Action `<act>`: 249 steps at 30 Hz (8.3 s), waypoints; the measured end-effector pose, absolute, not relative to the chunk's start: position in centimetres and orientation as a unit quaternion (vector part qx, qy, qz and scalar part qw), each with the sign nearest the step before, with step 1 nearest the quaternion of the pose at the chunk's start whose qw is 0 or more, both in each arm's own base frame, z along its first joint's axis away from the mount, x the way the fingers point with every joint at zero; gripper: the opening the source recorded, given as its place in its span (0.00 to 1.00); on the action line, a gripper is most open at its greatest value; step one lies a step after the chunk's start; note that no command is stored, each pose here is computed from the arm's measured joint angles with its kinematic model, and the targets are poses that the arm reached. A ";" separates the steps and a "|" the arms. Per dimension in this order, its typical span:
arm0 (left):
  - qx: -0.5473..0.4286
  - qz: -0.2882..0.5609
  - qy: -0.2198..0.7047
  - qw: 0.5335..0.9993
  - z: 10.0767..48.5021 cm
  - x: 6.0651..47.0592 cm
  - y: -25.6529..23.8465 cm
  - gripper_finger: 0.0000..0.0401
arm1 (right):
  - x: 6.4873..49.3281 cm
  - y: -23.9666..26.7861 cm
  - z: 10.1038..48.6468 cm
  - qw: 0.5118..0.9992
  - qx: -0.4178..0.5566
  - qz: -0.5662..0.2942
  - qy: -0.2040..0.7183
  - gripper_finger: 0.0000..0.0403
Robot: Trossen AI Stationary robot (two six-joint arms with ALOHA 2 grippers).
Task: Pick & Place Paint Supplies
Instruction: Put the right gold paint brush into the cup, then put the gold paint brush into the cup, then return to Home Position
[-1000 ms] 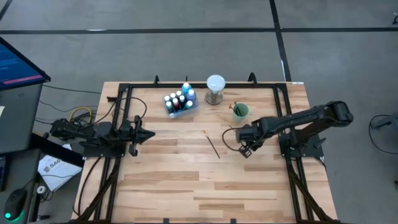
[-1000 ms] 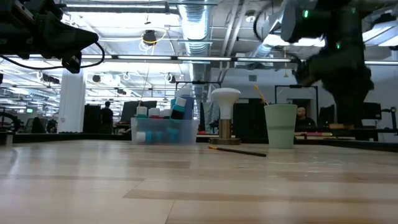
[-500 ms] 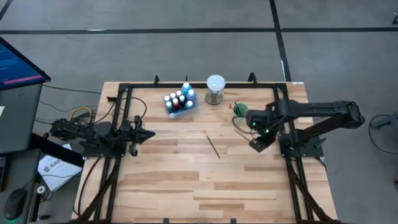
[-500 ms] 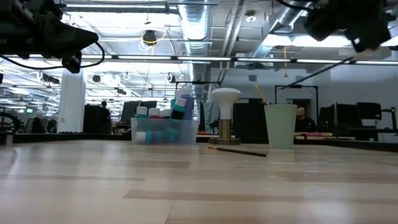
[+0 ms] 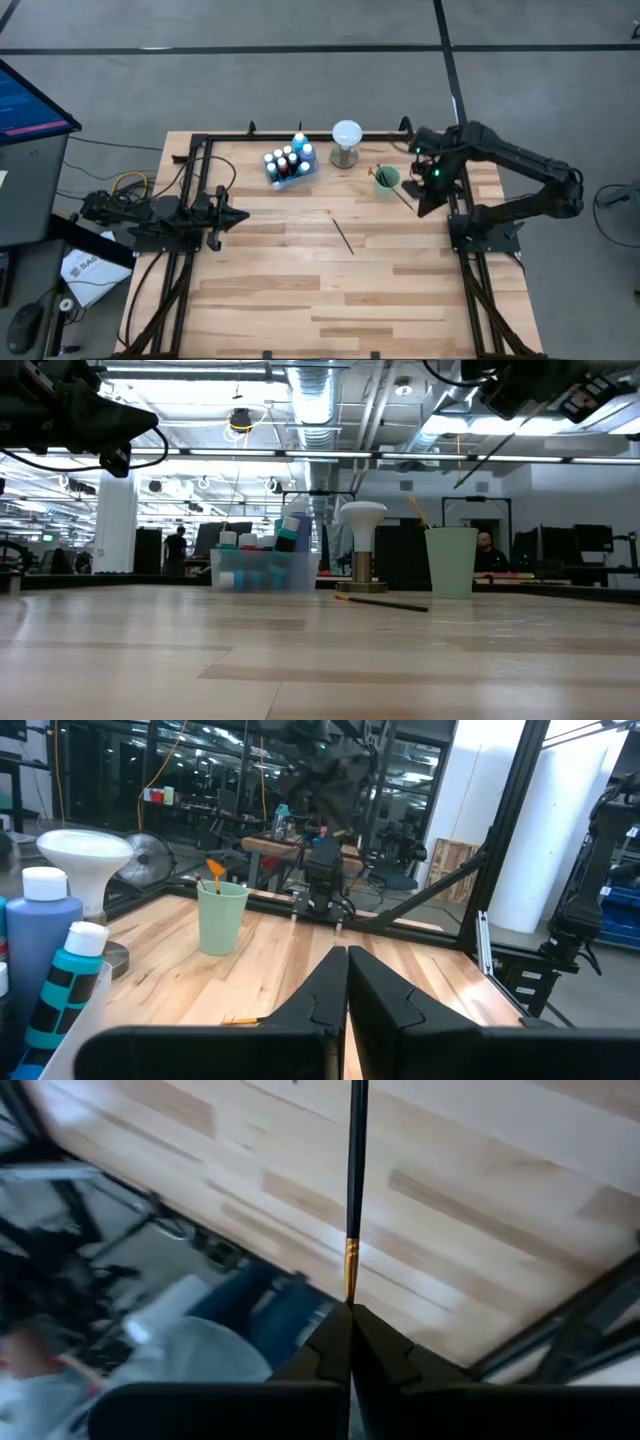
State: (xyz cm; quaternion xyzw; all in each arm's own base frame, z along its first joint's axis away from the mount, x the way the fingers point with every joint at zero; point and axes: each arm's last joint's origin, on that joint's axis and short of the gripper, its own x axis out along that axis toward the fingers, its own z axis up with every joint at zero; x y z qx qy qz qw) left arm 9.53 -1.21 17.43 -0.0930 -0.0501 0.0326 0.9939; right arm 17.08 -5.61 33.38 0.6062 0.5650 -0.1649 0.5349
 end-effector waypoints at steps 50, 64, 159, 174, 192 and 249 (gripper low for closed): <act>-0.093 0.033 -0.050 0.994 17.4 9.5 -1.2 0.01 | 17.9 -15.6 28.4 0.422 0.704 -0.207 0.532 0.13; -0.093 0.033 -0.051 0.994 17.4 9.5 -1.2 0.01 | 21.1 -12.9 33.4 0.549 0.646 -0.108 0.520 0.22; -0.094 0.032 -0.053 0.994 17.5 9.5 -1.2 0.01 | 41.3 -3.0 20.3 0.760 0.278 -0.270 0.521 0.10; -0.094 0.032 -0.054 0.994 17.5 9.5 -1.2 0.01 | 42.4 -3.6 12.9 0.702 0.259 -0.303 0.591 0.46; -0.094 0.033 -0.053 0.994 17.5 9.5 -1.2 0.01 | 42.7 -3.0 13.8 0.693 0.248 -0.282 0.615 0.00; -0.094 0.032 -0.053 0.994 17.5 9.5 -1.2 0.01 | 22.0 -7.8 27.6 0.866 0.105 -0.472 0.125 0.13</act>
